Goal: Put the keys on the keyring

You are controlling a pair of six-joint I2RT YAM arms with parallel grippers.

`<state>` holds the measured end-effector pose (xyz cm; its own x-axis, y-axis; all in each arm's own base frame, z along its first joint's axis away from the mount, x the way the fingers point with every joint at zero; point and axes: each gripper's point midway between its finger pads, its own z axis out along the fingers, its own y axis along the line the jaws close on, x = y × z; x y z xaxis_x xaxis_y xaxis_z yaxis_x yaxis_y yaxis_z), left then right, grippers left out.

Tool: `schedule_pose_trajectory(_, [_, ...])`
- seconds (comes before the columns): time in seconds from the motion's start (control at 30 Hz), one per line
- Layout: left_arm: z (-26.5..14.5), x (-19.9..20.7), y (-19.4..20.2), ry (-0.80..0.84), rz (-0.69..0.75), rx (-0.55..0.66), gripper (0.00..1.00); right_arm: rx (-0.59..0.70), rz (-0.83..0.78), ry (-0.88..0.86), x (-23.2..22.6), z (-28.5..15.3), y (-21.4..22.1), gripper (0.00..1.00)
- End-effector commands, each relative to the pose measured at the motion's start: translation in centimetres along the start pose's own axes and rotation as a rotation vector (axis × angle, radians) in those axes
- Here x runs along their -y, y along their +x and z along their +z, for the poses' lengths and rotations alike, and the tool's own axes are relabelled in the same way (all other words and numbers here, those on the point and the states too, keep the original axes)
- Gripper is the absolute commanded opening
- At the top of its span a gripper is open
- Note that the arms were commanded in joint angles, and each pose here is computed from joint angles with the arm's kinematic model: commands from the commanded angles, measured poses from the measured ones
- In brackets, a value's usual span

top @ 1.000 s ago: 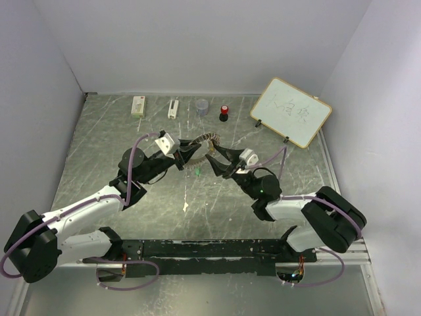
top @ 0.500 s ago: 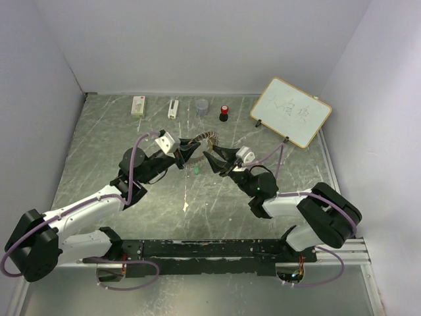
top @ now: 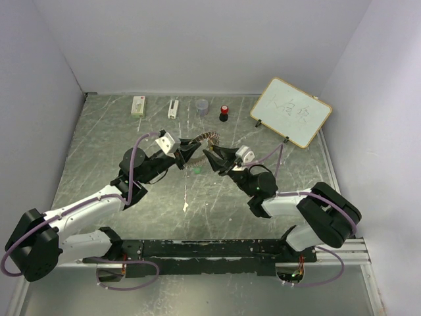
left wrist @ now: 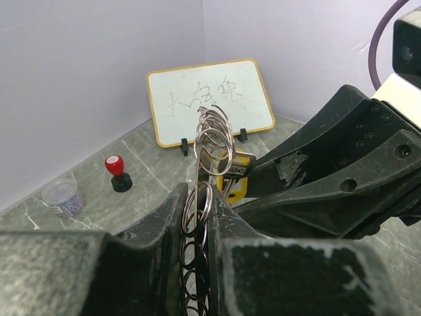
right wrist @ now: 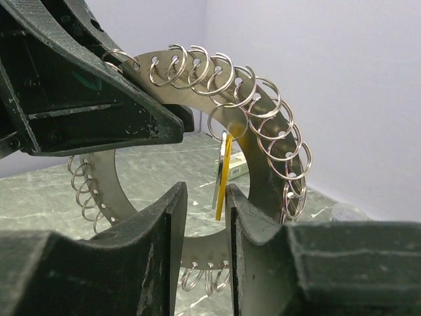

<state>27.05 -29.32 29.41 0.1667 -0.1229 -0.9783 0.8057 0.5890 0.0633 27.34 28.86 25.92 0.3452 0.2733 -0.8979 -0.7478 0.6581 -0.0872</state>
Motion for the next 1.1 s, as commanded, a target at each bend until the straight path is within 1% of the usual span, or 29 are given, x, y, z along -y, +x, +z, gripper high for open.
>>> schedule_pose_trajectory(0.0, [0.3,0.4,-2.3,0.017,0.003,0.081,0.07,0.12,-0.019,0.015,0.2,0.9,-3.0,0.29])
schedule_pose_trajectory(0.33, [0.4,0.4,-2.1,0.017,0.001,0.078,0.07,0.141,-0.017,0.03,0.5,1.1,-3.4,0.26])
schedule_pose_trajectory(0.4, [0.4,0.4,-2.1,0.018,0.001,0.078,0.07,0.142,-0.017,0.032,0.6,1.1,-3.4,0.23])
schedule_pose_trajectory(0.47, [0.4,0.3,-2.1,0.014,0.001,0.077,0.07,0.145,-0.016,0.035,0.6,1.1,-3.5,0.19])
schedule_pose_trajectory(0.63, [0.3,0.1,-1.8,0.0,0.006,0.069,0.07,0.145,-0.02,0.044,0.8,0.7,-3.9,0.04])
schedule_pose_trajectory(0.7, [0.2,-0.1,-1.6,-0.011,0.01,0.061,0.07,0.136,-0.021,0.046,0.8,0.6,-4.0,0.0])
schedule_pose_trajectory(0.9, [-0.1,-0.9,-1.3,-0.056,0.017,0.048,0.07,0.106,-0.03,0.058,1.0,0.0,-4.3,0.0])
schedule_pose_trajectory(1.07, [-0.5,-1.5,-1.2,-0.09,0.031,0.039,0.07,0.04,-0.029,0.059,1.1,0.0,-4.4,0.0])
